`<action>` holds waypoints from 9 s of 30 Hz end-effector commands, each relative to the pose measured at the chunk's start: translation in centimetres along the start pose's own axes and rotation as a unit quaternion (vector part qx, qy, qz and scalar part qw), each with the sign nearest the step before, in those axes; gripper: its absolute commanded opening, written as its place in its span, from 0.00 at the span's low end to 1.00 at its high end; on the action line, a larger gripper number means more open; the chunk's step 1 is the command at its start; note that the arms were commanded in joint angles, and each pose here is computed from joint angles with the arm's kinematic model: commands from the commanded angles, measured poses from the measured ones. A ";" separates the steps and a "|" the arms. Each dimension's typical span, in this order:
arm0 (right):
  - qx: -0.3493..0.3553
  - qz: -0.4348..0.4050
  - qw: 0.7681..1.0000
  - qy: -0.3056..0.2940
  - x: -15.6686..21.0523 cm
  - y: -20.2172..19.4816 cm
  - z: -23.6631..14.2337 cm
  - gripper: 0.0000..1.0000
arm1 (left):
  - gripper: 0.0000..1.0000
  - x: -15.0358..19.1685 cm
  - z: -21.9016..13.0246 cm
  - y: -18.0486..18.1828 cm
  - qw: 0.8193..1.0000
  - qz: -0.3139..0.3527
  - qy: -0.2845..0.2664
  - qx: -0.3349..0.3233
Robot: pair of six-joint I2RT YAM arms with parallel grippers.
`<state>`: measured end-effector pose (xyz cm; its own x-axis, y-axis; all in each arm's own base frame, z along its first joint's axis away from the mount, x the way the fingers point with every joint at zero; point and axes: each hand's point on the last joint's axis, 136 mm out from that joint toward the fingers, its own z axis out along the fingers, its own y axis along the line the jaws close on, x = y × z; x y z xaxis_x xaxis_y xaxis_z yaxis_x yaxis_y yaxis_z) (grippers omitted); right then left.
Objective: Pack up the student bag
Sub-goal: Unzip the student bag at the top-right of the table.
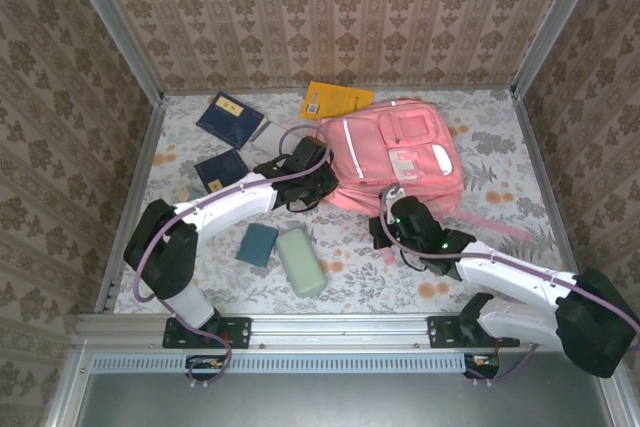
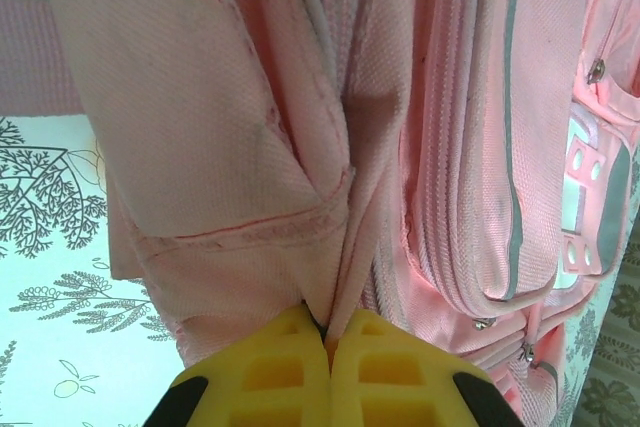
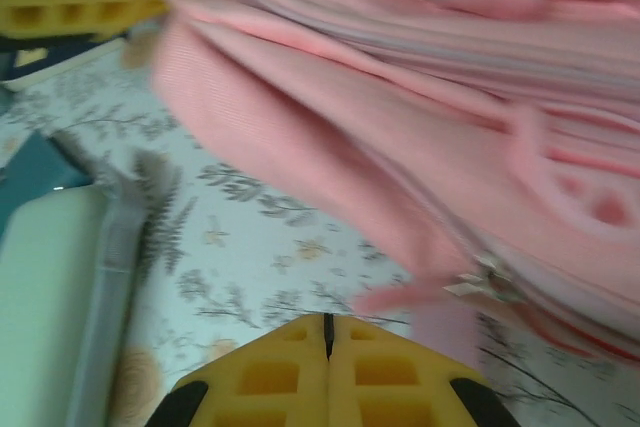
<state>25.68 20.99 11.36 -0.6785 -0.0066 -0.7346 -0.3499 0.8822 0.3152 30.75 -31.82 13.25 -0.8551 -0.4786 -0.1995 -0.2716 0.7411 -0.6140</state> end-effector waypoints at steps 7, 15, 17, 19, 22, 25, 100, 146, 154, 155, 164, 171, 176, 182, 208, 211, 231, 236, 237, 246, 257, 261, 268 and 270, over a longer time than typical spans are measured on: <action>-0.003 0.001 1.000 -0.023 -2.8 0.5 -2.1 0.00 | 0.00 -2.8 -1.4 -3.4 0.997 -0.013 -0.023 0.067; 0.010 0.021 1.000 -0.010 -3.4 0.3 -2.0 0.37 | 0.00 -3.1 -0.9 -3.3 0.998 -0.011 -0.020 0.065; 0.025 0.038 0.999 -0.004 -3.1 -0.7 -1.9 0.40 | 0.00 -3.5 -0.7 -3.1 0.998 -0.004 -0.016 0.062; 0.055 0.086 0.995 0.005 -2.5 -2.7 -1.9 0.52 | 0.00 -4.0 -0.4 -2.6 0.998 0.006 -0.012 0.054; 0.074 0.183 0.980 0.026 -1.5 -5.6 -1.7 0.53 | 0.00 -4.2 0.3 -1.9 0.999 0.016 0.006 0.042; 0.073 0.277 0.957 0.044 -0.2 -7.0 -1.4 0.58 | 0.00 -4.0 0.8 -1.3 0.999 0.023 0.010 0.036; 0.141 0.451 0.881 -0.023 2.1 -12.1 -4.8 0.71 | 0.41 13.1 8.9 0.6 0.819 0.545 0.003 -0.178; 0.127 0.472 0.872 -0.005 1.2 -13.5 -1.0 0.00 | 0.00 7.5 4.4 1.1 0.849 0.505 -0.008 -0.157; 0.155 0.483 0.862 -0.020 1.7 -17.0 -4.1 0.00 | 0.00 1.1 4.3 3.7 0.853 0.481 -0.017 -0.201; 0.160 0.486 0.859 -0.022 1.7 -17.6 -4.6 0.00 | 0.00 0.4 4.2 3.8 0.854 0.478 -0.019 -0.204; 0.166 0.501 0.849 -0.032 0.5 -21.0 -6.8 0.00 | 0.00 -6.0 2.6 4.6 0.856 0.467 -0.044 -0.219; 0.170 0.479 0.861 -0.025 -0.9 -21.8 -6.2 0.00 | 0.00 -3.5 2.2 2.7 0.858 0.496 -0.018 -0.132; 0.173 0.455 0.873 -0.007 -3.2 -23.2 -5.0 0.14 | 0.00 1.8 1.0 1.6 0.847 0.527 0.019 -0.060; 0.184 0.448 0.875 0.015 -4.8 -23.5 -5.0 0.55 | 0.00 8.2 0.6 -0.8 0.839 0.542 0.060 -0.002; 0.045 0.555 0.829 0.050 5.0 -9.7 -3.4 0.61 | 0.00 16.7 2.4 -6.0 0.818 0.558 0.115 0.077; 0.029 0.557 0.828 0.053 4.6 -8.5 -2.9 0.67 | 0.00 17.1 2.3 -6.1 0.818 0.559 0.116 0.076; 0.146 0.520 0.841 0.008 4.7 -14.8 -7.5 0.00 | 0.00 9.3 3.5 -0.7 0.818 0.561 0.096 -0.082; 0.152 0.506 0.849 0.018 4.0 -16.3 -8.1 0.00 | 0.00 4.6 4.6 1.3 0.820 0.550 0.088 -0.130; 0.156 0.503 0.850 0.021 3.9 -16.7 -8.3 0.00 | 0.00 3.7 4.8 1.5 0.821 0.548 0.085 -0.136; 0.187 0.486 0.854 0.014 0.2 -21.8 -8.6 0.04 | 0.00 2.8 5.0 -0.6 0.828 0.548 0.087 -0.081; 0.149 0.482 0.863 0.015 -2.4 -18.6 -9.4 0.53 | 0.00 12.6 4.3 -6.4 0.814 0.569 0.114 0.028; 0.111 0.504 0.856 0.012 -1.0 -15.2 -9.6 0.49 | 0.00 14.9 4.1 -8.1 0.808 0.575 0.122 0.053; 0.066 0.552 0.831 0.012 1.6 -11.1 -7.9 0.49 | 0.00 16.5 4.5 -8.5 0.800 0.580 0.142 0.066; 0.062 0.559 0.827 0.009 1.9 -10.7 -7.7 0.49 | 0.00 16.7 4.6 -8.3 0.799 0.579 0.148 0.066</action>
<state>22.96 7.52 10.95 -0.6181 0.7825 -0.0752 0.5296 0.4851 0.6958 20.57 -46.75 9.92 -0.5661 0.6690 -0.4815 0.8120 0.5531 -0.1863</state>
